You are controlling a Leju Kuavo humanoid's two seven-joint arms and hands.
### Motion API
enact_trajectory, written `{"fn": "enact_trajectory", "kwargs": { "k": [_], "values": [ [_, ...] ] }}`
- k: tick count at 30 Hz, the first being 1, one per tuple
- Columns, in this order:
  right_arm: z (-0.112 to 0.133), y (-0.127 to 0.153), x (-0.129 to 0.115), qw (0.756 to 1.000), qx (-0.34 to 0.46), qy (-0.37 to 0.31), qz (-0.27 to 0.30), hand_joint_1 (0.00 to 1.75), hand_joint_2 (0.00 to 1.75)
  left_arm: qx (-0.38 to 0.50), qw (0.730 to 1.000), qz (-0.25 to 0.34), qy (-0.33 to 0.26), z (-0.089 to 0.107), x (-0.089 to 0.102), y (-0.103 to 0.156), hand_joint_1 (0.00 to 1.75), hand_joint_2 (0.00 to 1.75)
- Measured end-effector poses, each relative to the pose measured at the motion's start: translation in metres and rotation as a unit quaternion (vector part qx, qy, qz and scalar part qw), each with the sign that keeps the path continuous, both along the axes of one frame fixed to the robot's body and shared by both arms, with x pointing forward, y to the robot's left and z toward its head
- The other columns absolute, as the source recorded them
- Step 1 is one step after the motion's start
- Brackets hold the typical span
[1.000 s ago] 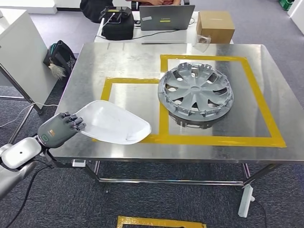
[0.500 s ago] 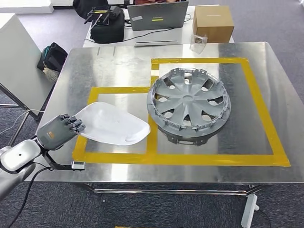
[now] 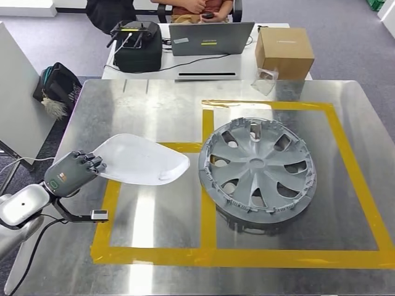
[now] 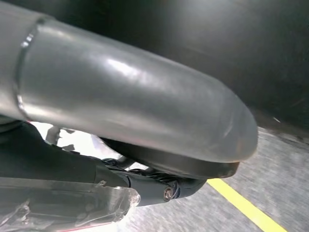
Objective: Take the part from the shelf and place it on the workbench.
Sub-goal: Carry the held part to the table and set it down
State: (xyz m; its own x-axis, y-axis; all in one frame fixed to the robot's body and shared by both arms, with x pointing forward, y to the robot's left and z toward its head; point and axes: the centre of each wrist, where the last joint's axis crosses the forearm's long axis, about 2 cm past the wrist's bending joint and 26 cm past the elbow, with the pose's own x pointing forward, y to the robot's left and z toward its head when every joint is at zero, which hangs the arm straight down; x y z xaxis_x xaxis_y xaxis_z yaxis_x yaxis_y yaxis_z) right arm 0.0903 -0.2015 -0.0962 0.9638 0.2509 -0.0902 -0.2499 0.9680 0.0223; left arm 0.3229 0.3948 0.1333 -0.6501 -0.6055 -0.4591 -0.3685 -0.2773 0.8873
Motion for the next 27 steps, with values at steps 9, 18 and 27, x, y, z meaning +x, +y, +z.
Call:
{"fn": "enact_trajectory", "kwargs": {
  "k": [9, 18, 27],
  "values": [
    [-0.0009, 0.0, -0.0044, 1.0, 0.006, -0.022, -0.001, 0.0, 0.0, 0.001, 1.0, 0.005, 0.001, -0.012, -0.0092, -0.001, 0.44, 1.75],
    [-0.0005, 0.0003, -0.0027, 1.0, 0.007, -0.025, -0.001, 0.0, 0.0, -0.018, 1.0, 0.021, -0.01, -0.0069, -0.0064, 0.0047, 0.0, 1.75],
    [-0.0005, 0.0003, -0.0026, 1.0, 0.006, -0.025, -0.001, 0.0, 0.0, -0.026, 0.999, 0.025, -0.008, -0.0066, -0.0069, 0.007, 0.0, 0.0]
  ]
}}
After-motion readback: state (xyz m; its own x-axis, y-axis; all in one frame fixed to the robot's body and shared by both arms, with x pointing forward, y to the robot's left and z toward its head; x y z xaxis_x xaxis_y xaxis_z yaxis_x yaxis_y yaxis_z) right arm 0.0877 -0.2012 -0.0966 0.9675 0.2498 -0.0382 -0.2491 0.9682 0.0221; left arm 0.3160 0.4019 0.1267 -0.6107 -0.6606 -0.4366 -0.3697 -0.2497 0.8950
